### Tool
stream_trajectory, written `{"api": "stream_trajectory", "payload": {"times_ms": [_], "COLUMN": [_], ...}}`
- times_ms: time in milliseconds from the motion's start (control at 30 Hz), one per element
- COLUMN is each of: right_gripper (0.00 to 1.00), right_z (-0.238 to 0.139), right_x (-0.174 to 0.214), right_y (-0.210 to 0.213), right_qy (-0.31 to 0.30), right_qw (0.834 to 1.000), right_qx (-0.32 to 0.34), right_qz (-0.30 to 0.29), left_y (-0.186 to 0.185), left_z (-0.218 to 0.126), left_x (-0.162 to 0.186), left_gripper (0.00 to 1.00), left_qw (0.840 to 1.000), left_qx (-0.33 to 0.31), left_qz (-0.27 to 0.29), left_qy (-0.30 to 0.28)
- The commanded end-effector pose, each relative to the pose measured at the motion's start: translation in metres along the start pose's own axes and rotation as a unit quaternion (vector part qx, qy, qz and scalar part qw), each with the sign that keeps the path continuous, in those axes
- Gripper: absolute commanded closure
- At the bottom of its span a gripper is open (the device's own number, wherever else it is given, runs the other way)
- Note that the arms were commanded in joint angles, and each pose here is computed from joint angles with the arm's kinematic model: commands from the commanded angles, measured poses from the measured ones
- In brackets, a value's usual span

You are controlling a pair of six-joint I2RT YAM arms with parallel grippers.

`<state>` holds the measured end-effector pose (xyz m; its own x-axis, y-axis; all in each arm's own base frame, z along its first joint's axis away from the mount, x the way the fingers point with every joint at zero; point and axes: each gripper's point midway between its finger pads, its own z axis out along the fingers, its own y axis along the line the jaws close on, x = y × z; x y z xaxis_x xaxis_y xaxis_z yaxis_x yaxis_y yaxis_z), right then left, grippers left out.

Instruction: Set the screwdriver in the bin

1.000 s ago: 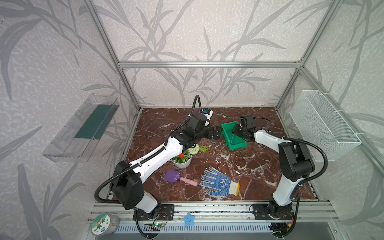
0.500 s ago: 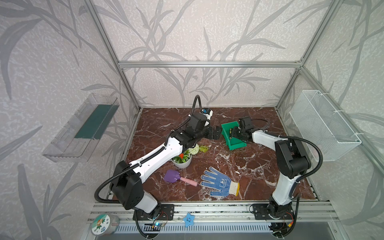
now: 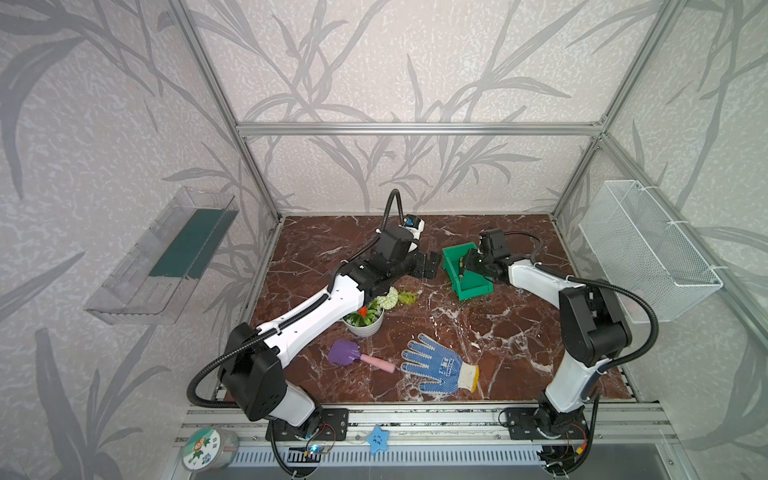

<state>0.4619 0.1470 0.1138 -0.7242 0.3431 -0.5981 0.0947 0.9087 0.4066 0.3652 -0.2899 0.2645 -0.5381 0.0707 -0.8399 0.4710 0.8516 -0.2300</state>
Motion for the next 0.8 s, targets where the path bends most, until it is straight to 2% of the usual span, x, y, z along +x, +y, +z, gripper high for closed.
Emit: {"api": "stream_trajectory", "payload": {"times_ms": [0, 100, 200, 267, 333, 400, 467, 667, 767], "right_gripper": [0.50, 0.39, 0.29, 0.20, 0.14, 0.06, 0.01, 0.01, 0.01], "right_z": [-0.031, -0.049, -0.066, -0.078, -0.088, -0.097, -0.105, -0.118, -0.120], "right_x": [-0.022, -0.030, -0.037, -0.042, -0.044, -0.045, -0.042, -0.025, -0.017], "right_y": [0.017, 0.018, 0.011, 0.002, -0.007, -0.019, -0.034, -0.083, -0.101], "right_qy": [-0.042, -0.065, -0.093, -0.116, -0.136, -0.158, -0.176, -0.223, -0.233], "right_qw": [0.999, 0.997, 0.995, 0.992, 0.988, 0.983, 0.977, 0.955, 0.944], "right_qx": [-0.027, -0.025, -0.006, 0.014, 0.035, 0.059, 0.089, 0.175, 0.210], "right_qz": [-0.018, -0.032, -0.040, -0.049, -0.062, -0.075, -0.086, -0.092, -0.104], "left_y": [0.018, 0.049, 0.095, 0.138, 0.174, 0.202, 0.229, 0.279, 0.289], "left_z": [-0.021, -0.033, -0.051, -0.070, -0.089, -0.112, -0.136, -0.190, -0.203], "left_x": [-0.017, -0.030, -0.044, -0.048, -0.045, -0.042, -0.033, 0.008, 0.032], "left_gripper": [0.01, 0.01, 0.01, 0.01, 0.01, 0.01, 0.01, 0.01, 0.01], "left_qw": [0.998, 0.993, 0.984, 0.966, 0.947, 0.923, 0.892, 0.791, 0.757], "left_qx": [-0.040, -0.095, -0.152, -0.217, -0.275, -0.337, -0.408, -0.573, -0.611], "left_qz": [0.026, 0.025, -0.014, -0.052, -0.066, -0.060, -0.043, -0.019, -0.029], "left_qy": [-0.030, -0.059, -0.094, -0.128, -0.152, -0.176, -0.190, -0.213, -0.229]}}
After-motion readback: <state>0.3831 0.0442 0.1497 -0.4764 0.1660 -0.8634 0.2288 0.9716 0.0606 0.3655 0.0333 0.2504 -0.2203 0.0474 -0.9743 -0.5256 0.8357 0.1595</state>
